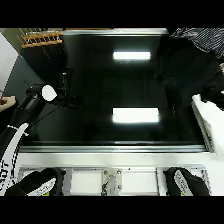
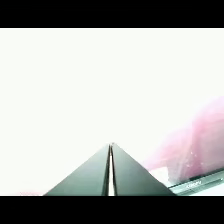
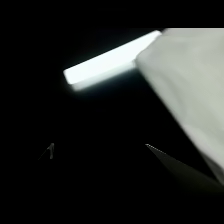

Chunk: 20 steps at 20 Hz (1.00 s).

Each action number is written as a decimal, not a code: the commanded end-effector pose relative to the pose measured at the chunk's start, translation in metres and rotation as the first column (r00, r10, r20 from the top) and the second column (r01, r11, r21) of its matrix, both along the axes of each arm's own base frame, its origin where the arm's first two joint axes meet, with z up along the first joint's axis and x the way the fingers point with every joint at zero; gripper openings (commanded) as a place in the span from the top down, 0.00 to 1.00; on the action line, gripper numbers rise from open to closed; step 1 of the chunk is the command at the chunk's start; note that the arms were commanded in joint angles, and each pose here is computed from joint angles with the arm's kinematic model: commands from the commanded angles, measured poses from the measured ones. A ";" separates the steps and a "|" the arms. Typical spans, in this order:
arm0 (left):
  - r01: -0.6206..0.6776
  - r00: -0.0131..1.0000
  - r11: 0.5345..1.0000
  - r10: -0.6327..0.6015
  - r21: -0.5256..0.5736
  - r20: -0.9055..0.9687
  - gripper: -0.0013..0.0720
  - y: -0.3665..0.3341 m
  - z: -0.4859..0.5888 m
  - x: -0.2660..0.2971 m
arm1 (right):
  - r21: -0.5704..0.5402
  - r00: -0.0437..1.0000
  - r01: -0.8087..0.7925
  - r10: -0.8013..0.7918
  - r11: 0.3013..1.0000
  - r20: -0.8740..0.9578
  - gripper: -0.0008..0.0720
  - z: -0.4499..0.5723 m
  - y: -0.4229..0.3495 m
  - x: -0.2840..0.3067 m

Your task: Fold the clothes and pants, and hang the long-sleeved shirts on hangers.

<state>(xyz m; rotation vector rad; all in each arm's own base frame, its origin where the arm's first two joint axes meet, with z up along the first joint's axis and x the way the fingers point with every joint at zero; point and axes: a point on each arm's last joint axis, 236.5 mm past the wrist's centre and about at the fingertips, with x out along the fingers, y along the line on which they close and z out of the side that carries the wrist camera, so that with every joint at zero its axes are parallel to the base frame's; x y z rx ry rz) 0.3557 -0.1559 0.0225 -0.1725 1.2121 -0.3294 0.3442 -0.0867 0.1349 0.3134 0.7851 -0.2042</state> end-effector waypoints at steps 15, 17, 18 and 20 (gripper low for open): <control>0.000 1.000 1.000 0.000 -0.001 0.003 0.98 0.000 0.000 0.001 | 0.085 0.859 -0.512 0.506 0.855 0.077 0.96 0.013 0.193 0.000; 0.000 1.000 1.000 0.000 0.000 0.003 0.98 0.000 0.000 0.001 | 0.085 0.859 -0.511 0.506 0.855 0.077 0.96 0.013 0.193 0.000; 0.000 1.000 1.000 0.000 -0.001 0.003 0.98 0.000 0.000 0.001 | 0.085 0.859 -0.511 0.506 0.855 0.077 0.96 0.013 0.193 0.000; 0.000 1.000 1.000 0.000 -0.001 0.003 0.98 0.000 0.000 0.001 | 0.085 0.859 -0.511 0.506 0.855 0.077 0.96 0.013 0.193 0.000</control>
